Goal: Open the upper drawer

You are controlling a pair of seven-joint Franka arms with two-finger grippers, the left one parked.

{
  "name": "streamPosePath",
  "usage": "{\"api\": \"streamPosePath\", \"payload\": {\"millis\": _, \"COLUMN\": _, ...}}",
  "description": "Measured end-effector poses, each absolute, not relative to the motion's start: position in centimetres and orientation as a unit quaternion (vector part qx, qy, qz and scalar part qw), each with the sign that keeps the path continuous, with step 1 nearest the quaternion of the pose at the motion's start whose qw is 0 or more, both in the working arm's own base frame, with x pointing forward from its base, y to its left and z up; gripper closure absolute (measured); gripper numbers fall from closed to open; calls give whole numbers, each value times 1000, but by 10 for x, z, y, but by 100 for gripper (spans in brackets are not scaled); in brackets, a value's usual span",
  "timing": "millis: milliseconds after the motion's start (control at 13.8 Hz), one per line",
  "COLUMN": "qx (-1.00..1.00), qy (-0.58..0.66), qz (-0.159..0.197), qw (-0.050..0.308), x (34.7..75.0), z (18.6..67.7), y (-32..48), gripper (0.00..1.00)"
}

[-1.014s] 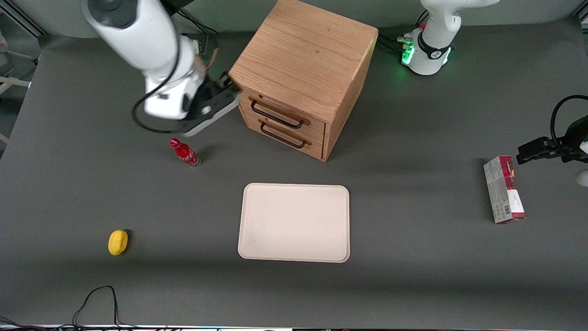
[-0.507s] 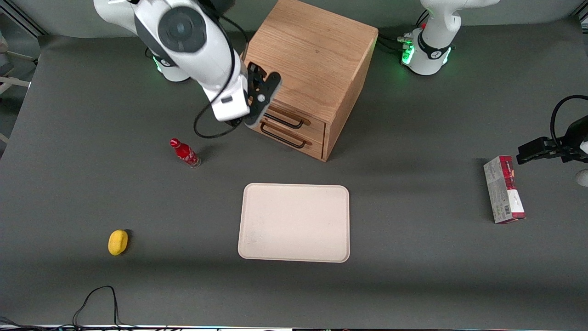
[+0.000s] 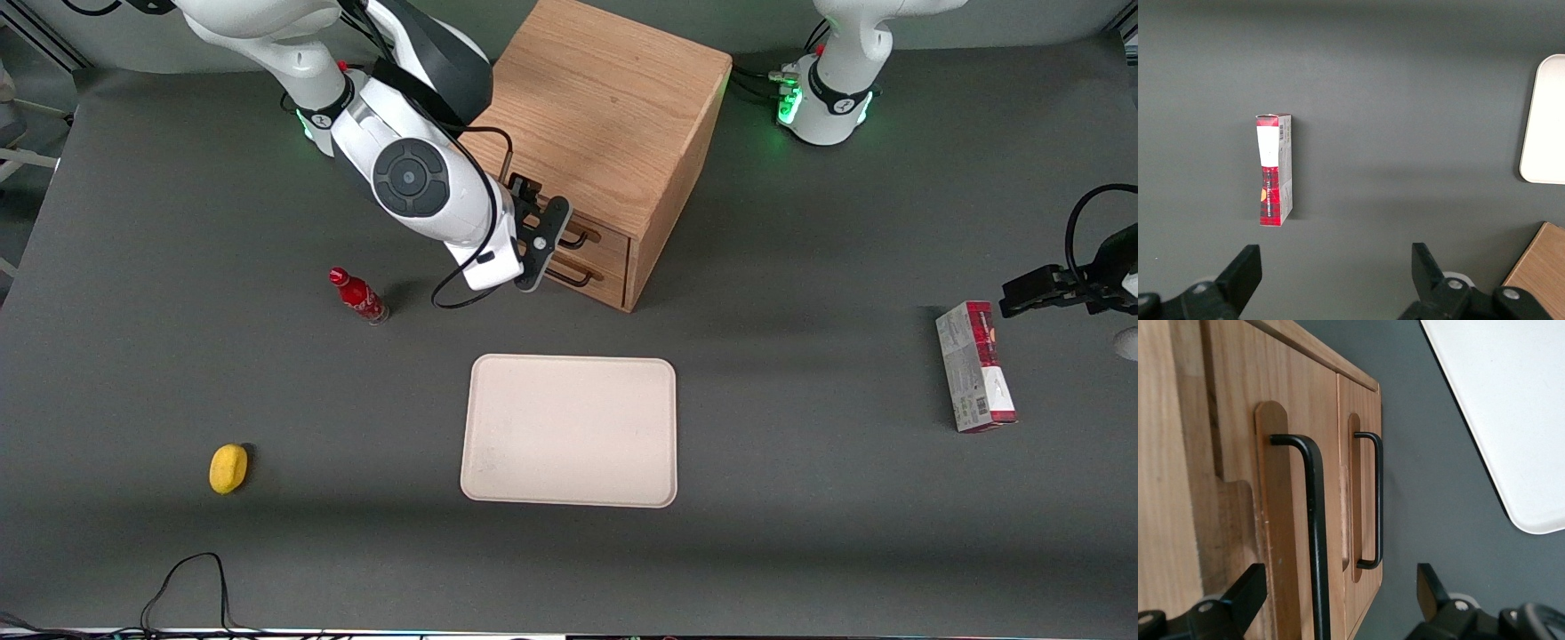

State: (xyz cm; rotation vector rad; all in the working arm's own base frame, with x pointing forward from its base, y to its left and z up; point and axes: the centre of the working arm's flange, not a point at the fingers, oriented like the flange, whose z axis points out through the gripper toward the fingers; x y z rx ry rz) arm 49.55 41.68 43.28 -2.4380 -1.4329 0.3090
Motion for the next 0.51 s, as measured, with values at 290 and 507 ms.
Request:
{"api": "streamPosePath", "payload": {"millis": 290, "qx": -842, "qy": -508, "qz": 98, "qw": 150, "x": 494, "z": 418, "y": 417, "gripper": 0}}
{"api": "streamPosePath", "payload": {"millis": 507, "qx": -843, "qy": -510, "qz": 91, "qw": 142, "x": 496, "z": 401, "y": 414, "gripper": 0}}
